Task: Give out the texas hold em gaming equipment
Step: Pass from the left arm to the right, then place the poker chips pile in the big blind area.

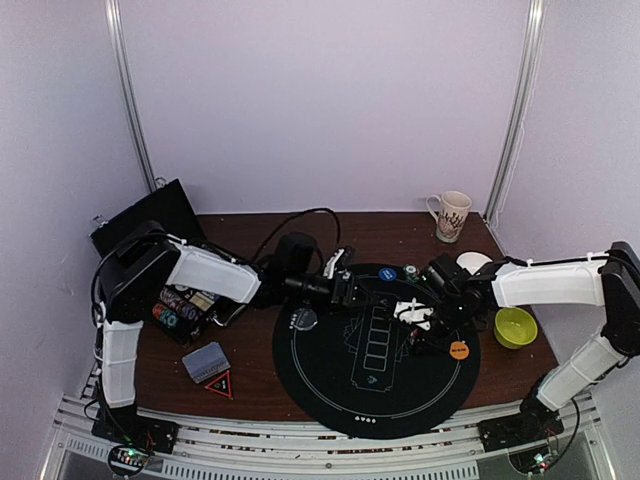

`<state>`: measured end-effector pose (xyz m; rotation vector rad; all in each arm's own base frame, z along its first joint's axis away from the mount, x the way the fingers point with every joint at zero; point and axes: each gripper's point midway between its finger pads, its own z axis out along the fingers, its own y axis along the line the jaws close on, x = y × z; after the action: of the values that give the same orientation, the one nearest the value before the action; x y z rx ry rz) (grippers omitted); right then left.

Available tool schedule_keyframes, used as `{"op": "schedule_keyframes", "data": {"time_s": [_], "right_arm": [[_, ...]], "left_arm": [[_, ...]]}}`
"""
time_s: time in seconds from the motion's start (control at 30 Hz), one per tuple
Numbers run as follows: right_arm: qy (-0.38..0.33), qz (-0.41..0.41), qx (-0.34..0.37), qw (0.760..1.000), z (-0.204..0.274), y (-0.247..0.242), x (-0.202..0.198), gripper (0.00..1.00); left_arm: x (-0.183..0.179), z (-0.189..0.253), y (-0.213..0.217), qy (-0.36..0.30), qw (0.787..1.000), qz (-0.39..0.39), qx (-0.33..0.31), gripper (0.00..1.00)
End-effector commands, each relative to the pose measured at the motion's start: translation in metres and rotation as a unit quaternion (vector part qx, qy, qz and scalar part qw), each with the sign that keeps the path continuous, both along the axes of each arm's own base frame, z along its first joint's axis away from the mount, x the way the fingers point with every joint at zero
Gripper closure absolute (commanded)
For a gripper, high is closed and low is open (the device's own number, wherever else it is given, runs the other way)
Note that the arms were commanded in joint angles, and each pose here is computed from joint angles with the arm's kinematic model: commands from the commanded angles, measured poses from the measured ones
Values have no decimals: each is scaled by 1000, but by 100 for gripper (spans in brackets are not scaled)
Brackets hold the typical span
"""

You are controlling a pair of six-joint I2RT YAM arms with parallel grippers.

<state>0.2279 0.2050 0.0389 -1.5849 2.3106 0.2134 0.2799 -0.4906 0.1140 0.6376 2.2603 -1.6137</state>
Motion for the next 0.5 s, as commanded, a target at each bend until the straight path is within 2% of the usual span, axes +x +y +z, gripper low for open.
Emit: {"op": "schedule_keyframes", "data": {"time_s": [0.0, 0.17, 0.37, 0.47], "right_arm": [[15, -6, -13, 1000, 3, -15, -17, 100], [28, -5, -31, 999, 0, -33, -36, 100], [38, 26, -17, 999, -4, -46, -66, 100], [39, 19, -21, 999, -9, -50, -67, 100]], "left_arm": [[16, 22, 10, -75, 997, 7, 25, 22], [40, 46, 40, -106, 993, 44, 28, 22], [72, 66, 99, -131, 984, 109, 50, 22], [85, 72, 125, -141, 979, 134, 69, 22]]}}
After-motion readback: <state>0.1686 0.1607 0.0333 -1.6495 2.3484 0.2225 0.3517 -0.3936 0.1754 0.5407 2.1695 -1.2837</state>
